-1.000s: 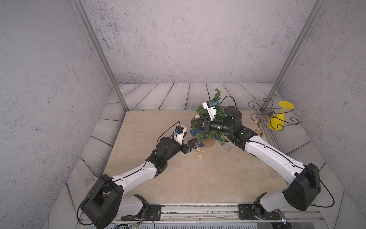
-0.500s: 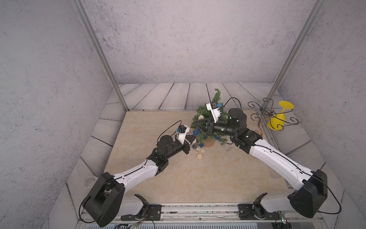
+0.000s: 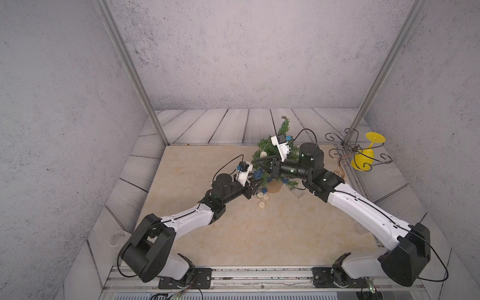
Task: Wrap string light around the christmas tree
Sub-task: Pick up the light string from the center of the board.
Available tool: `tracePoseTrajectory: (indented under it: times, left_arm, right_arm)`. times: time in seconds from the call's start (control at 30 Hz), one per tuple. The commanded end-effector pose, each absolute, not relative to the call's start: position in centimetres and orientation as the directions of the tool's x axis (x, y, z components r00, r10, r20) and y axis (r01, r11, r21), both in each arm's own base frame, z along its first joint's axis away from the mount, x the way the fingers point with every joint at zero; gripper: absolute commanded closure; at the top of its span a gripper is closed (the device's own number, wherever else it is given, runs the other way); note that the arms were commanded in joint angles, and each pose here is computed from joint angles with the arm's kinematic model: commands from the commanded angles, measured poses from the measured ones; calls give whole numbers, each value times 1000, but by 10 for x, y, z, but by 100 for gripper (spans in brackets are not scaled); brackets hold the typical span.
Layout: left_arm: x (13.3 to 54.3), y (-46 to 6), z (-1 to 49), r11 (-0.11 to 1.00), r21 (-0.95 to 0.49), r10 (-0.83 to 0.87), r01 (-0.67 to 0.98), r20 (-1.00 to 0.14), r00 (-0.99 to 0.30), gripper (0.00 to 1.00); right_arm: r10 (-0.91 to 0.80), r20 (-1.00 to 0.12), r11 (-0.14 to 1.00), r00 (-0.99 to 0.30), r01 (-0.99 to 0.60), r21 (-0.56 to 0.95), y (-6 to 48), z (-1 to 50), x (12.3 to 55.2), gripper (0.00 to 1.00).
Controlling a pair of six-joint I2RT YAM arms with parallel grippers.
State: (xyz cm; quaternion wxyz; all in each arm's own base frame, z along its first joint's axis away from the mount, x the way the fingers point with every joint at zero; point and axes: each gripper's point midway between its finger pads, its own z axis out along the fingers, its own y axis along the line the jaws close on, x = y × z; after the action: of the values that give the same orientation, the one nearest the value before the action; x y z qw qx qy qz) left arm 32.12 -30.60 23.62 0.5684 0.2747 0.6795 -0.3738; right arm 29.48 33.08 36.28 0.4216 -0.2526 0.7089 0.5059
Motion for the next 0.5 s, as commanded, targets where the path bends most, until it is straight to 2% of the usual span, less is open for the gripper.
tracePoseTrajectory:
  times: [0.0, 0.03, 0.3, 0.37, 0.4, 0.47]
  left_arm:
    - [314, -305, 274, 529, -173, -146, 831, -983, -112, 97]
    - [313, -306, 273, 530, -184, -134, 828, -982, -132, 100]
    - [279, -304, 270, 433, -232, -115, 871, -973, -202, 100]
    - [274, -304, 272, 416, -243, -120, 876, -970, -212, 100]
    - [272, -305, 272, 407, -249, -115, 879, -969, -221, 100]
    - [266, -307, 274, 378, -275, -94, 884, -961, -258, 100]
  right_arm:
    - [86, -875, 345, -477, -810, 475, 323, 378, 283, 99]
    - [83, -877, 352, -474, -809, 471, 321, 376, 282, 99]
    - [99, -880, 464, -465, -760, 454, 307, 367, 293, 97]
    - [99, -875, 474, -474, -750, 460, 307, 364, 296, 89]
    - [98, -877, 479, -471, -749, 457, 307, 364, 297, 81]
    - [98, -882, 513, -462, -736, 442, 302, 362, 300, 70]
